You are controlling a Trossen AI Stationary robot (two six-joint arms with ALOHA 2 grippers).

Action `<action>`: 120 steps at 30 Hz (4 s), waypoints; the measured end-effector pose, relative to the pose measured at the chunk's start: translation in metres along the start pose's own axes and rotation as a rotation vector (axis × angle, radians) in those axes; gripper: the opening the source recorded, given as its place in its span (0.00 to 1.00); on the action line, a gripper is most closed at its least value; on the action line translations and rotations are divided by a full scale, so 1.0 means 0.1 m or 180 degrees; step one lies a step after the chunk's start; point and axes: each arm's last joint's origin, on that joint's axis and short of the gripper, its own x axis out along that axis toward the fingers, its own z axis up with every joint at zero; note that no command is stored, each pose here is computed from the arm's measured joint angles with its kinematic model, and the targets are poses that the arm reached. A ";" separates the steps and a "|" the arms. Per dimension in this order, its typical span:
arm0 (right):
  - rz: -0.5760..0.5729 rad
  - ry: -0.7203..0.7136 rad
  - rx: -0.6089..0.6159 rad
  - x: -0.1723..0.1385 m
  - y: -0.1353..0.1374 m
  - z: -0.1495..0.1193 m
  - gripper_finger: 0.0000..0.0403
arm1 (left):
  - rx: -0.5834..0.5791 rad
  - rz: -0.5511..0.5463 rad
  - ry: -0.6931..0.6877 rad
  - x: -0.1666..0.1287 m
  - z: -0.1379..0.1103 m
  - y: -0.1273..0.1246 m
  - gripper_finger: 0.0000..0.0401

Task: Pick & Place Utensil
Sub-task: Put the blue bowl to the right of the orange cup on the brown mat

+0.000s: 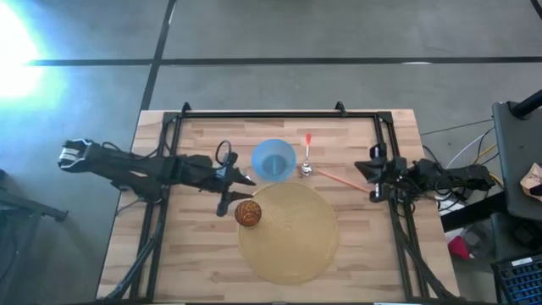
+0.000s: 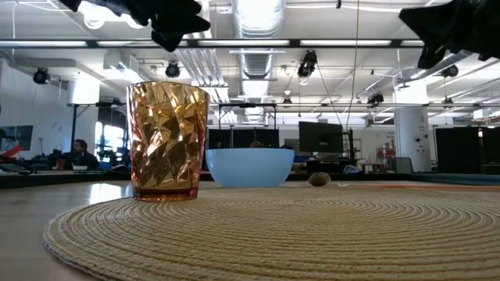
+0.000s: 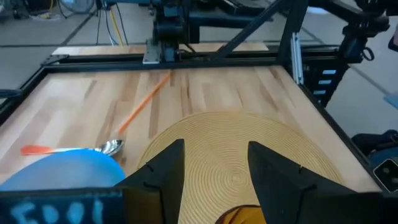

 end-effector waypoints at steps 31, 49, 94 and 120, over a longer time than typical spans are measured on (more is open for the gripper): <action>-0.0074 0.2162 -0.1354 0.94 0.19 0.93 0.46 | 0.0006 0.0006 -0.0116 0.02 -0.18 0.00 0.42; -0.0123 0.3679 -0.1205 1.62 -0.10 0.53 0.46 | -0.0042 0.0424 0.0013 0.02 -0.24 0.04 0.42; 0.1292 0.4501 -0.0946 2.61 -0.25 -1.16 0.46 | 0.0014 0.0840 0.0258 0.01 -0.30 0.08 0.42; 0.0996 0.4721 -0.0837 2.58 -0.32 -1.37 0.10 | -0.0029 0.0848 0.0276 0.01 -0.32 0.09 0.42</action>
